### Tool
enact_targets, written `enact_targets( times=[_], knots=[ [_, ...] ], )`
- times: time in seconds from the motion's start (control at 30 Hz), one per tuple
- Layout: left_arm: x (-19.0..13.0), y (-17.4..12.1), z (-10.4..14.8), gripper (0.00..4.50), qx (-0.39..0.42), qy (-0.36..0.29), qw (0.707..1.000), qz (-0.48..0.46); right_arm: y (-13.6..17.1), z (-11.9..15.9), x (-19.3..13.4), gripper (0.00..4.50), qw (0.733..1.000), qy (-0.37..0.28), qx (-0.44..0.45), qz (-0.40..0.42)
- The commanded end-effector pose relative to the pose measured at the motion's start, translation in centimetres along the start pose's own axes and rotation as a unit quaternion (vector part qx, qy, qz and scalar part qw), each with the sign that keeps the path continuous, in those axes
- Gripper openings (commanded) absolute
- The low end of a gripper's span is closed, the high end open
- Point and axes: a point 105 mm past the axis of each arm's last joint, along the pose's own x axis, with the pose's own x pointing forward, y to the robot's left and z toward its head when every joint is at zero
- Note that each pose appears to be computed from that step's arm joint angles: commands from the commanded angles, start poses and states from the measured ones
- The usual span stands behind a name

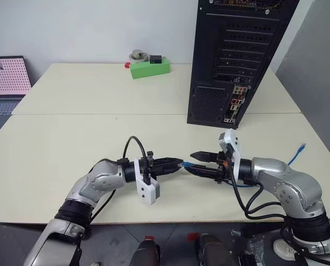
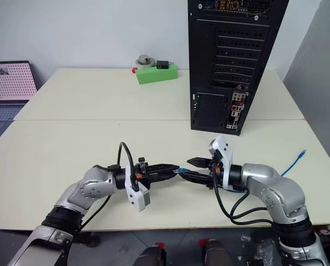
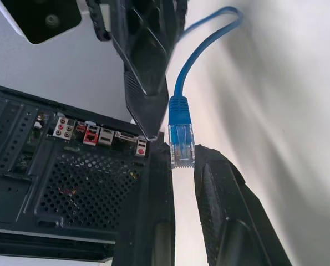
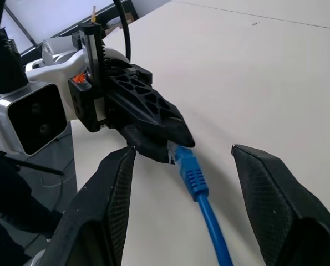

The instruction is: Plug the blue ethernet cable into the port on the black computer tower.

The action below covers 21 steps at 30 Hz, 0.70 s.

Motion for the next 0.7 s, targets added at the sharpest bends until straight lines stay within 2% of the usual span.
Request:
enact_targets(
  times=[0.03, 0.4, 0.63, 0.7],
  knots=[
    [-0.13, 1.33, 0.20, 0.26, 0.028, -0.005, 0.999, 0.019, 0.60, 0.67, 0.27, 2.22, 1.000, -0.003, -0.015, 0.018],
    [0.04, 1.65, 0.46, 0.26, 0.033, -0.009, 0.999, 0.037, 0.31, 0.57, 0.56, 0.01, 1.000, 0.002, -0.012, 0.017],
    [0.07, 1.56, 0.62, 0.26, 0.039, -0.013, 0.998, 0.037, 0.07, 0.85, 0.20, 0.00, 1.000, 0.000, -0.010, 0.022],
    [0.06, 1.48, 0.66, 0.26, 0.040, -0.014, 0.998, 0.035, -0.11, 1.11, -0.09, 0.66, 1.000, -0.006, -0.011, 0.024]
  ],
)
